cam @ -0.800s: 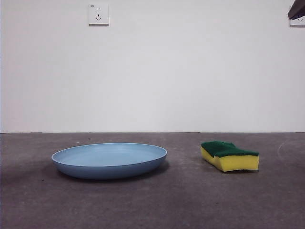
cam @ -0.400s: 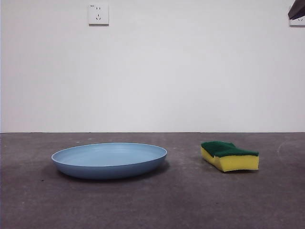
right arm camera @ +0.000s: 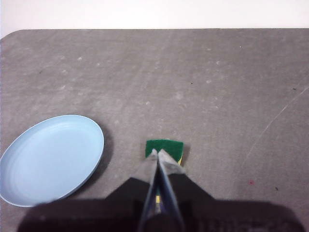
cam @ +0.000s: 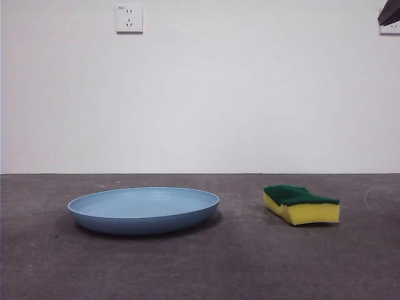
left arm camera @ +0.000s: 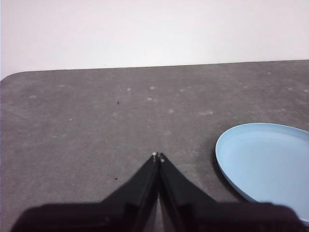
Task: Pick up the plate,pick up the cloth,clean the plate with the cloth
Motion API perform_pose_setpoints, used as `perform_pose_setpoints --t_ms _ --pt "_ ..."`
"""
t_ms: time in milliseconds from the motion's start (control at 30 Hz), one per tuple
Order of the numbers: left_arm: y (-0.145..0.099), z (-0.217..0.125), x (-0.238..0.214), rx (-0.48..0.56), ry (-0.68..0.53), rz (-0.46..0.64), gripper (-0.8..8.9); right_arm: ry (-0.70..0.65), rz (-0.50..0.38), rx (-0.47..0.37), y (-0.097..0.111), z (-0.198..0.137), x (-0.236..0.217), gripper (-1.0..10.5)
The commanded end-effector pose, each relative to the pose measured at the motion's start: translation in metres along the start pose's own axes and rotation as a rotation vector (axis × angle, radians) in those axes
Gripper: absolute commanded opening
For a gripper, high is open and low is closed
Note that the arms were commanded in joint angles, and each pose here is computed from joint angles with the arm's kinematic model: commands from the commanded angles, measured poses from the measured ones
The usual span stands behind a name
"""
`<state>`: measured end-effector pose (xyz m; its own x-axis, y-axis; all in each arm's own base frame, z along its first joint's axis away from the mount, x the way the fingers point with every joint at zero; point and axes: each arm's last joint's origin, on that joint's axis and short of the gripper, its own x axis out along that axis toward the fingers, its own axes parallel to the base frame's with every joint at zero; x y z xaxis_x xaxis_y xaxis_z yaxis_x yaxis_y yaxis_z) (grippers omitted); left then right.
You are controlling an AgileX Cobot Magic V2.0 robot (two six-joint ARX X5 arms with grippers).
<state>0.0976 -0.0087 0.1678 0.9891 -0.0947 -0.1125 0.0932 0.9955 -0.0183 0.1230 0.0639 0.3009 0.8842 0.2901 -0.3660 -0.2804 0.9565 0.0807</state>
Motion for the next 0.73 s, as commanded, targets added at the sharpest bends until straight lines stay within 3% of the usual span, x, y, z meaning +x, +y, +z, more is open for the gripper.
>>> perform_pose_setpoints --t_ms 33,233,733 --pt "0.0 -0.006 0.0 -0.012 -0.008 0.004 -0.01 -0.002 -0.002 0.006 0.0 -0.001 0.001 -0.2" --pt "0.001 -0.021 -0.001 -0.017 0.097 0.009 -0.01 -0.001 -0.002 0.006 0.0 -0.001 0.001 -0.2" --pt "0.001 -0.02 -0.001 -0.007 0.088 0.009 -0.01 0.003 -0.002 0.005 0.0 -0.001 0.001 -0.2"
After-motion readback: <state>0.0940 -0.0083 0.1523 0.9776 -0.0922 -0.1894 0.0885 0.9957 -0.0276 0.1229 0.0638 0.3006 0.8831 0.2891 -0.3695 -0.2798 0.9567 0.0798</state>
